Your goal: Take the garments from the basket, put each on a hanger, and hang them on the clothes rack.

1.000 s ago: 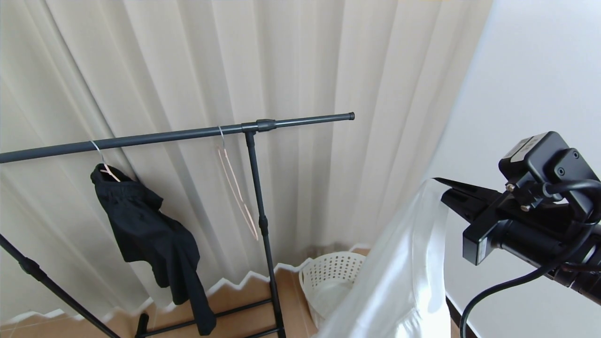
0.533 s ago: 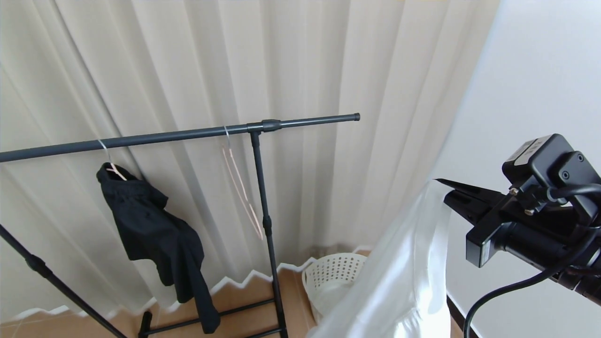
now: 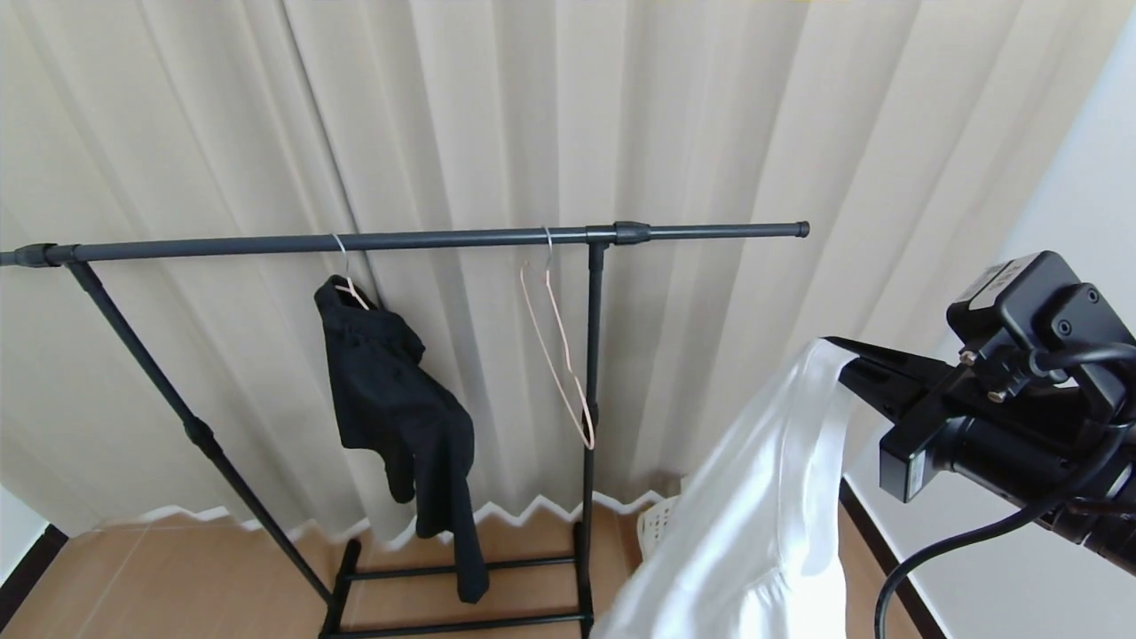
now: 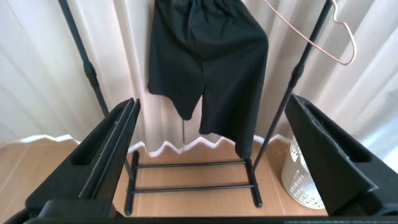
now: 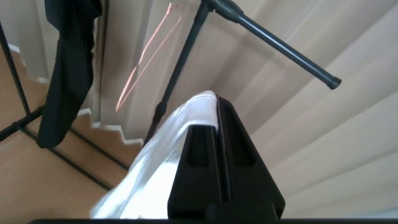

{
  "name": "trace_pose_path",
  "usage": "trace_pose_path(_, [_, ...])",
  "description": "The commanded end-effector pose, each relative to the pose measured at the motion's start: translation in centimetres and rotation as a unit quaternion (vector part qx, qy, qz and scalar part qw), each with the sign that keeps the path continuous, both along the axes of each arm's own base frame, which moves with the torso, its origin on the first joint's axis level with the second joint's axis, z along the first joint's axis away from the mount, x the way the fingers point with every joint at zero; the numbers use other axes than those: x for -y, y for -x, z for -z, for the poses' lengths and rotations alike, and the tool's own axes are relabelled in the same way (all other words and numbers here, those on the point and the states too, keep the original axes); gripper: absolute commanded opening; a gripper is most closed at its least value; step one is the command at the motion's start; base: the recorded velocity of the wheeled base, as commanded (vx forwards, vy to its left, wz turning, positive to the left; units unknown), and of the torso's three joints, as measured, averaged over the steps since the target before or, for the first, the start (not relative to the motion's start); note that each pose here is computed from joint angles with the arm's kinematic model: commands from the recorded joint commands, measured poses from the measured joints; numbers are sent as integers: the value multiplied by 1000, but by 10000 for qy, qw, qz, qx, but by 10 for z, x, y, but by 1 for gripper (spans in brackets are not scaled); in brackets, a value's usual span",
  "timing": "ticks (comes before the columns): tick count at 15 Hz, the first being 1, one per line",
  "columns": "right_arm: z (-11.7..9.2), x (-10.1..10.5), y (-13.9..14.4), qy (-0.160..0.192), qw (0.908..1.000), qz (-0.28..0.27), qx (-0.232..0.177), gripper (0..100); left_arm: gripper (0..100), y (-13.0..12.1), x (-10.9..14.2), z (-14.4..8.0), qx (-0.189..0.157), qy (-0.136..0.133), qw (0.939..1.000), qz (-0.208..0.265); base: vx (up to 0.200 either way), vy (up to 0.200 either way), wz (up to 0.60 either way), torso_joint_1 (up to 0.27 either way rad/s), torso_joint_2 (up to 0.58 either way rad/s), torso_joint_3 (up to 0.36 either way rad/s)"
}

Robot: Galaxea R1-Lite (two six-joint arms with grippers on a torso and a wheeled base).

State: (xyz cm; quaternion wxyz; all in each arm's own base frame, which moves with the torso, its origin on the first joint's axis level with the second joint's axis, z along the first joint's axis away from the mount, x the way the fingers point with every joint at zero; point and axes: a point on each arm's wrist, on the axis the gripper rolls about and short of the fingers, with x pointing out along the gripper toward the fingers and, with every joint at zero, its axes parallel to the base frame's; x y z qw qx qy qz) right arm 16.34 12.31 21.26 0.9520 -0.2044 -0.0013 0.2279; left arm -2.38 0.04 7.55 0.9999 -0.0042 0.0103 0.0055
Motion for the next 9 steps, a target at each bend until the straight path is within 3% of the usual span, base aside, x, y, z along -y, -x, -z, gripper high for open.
trace_pose_path(1, [-1, 0, 1, -11, 10000, -17, 24, 0, 100, 0, 0, 0, -4, 3, 10000, -7, -200, 0, 0, 17, 7, 2])
trace_pose_path(7, [-1, 1, 1, -7, 10000, -9, 18, 0, 100, 0, 0, 0, 3, -4, 10000, 16, 0, 200, 0, -6, -2, 6])
trace_pose_path(8, [0, 0, 0, 3, 10000, -9, 6, 0, 100, 0, 0, 0, -4, -4, 10000, 16, 200, 200, 0, 27, 7, -12])
trace_pose_path(9, [0, 0, 1, 8, 10000, -9, 0, 0, 100, 0, 0, 0, 3, -12, 10000, 1, 0, 0, 0, 0, 0, 0])
